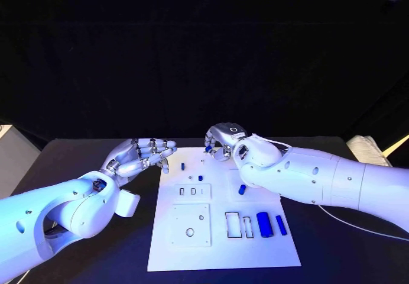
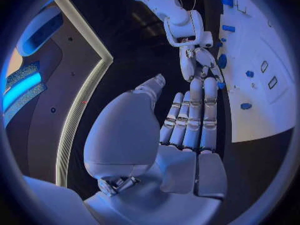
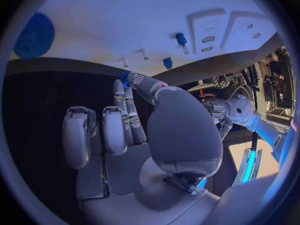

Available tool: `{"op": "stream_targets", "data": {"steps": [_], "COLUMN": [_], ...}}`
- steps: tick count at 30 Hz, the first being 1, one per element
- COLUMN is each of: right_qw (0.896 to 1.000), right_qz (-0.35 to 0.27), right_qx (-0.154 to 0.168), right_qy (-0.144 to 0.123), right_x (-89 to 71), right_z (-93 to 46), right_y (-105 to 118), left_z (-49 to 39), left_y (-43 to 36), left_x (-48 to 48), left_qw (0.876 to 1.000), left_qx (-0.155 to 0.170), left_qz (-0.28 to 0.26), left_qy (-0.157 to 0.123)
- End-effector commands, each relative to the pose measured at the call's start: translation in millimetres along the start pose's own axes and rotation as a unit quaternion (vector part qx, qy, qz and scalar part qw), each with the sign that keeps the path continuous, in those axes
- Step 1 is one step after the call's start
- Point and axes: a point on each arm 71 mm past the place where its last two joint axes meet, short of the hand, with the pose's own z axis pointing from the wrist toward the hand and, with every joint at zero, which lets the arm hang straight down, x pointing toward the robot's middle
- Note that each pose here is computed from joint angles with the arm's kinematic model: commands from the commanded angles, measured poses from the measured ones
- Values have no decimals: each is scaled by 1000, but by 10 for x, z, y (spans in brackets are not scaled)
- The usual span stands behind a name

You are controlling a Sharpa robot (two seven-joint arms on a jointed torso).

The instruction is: Assemble the parts on the task board

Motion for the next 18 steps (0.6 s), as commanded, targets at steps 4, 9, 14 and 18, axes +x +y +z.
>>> {"op": "stream_targets", "data": {"steps": [4,9,14,18], "right_qw": [1000,1000,1000,1000], "right_qz": [1,-3,-6,-8], "right_qx": [-4,-1,2,4], "right_qy": [-1,4,9,11], "right_x": [27,44,55,59], "right_z": [31,57,65,65], "right_y": [24,19,-1,-19], "left_z": [19,27,31,32], "left_y": [-42,-66,-90,-103], "left_x": [41,31,27,21], "left_qw": [1000,1000,1000,1000], "left_qx": [6,8,10,11], "left_qz": [-3,-1,0,1], "left_qy": [13,12,12,11]}}
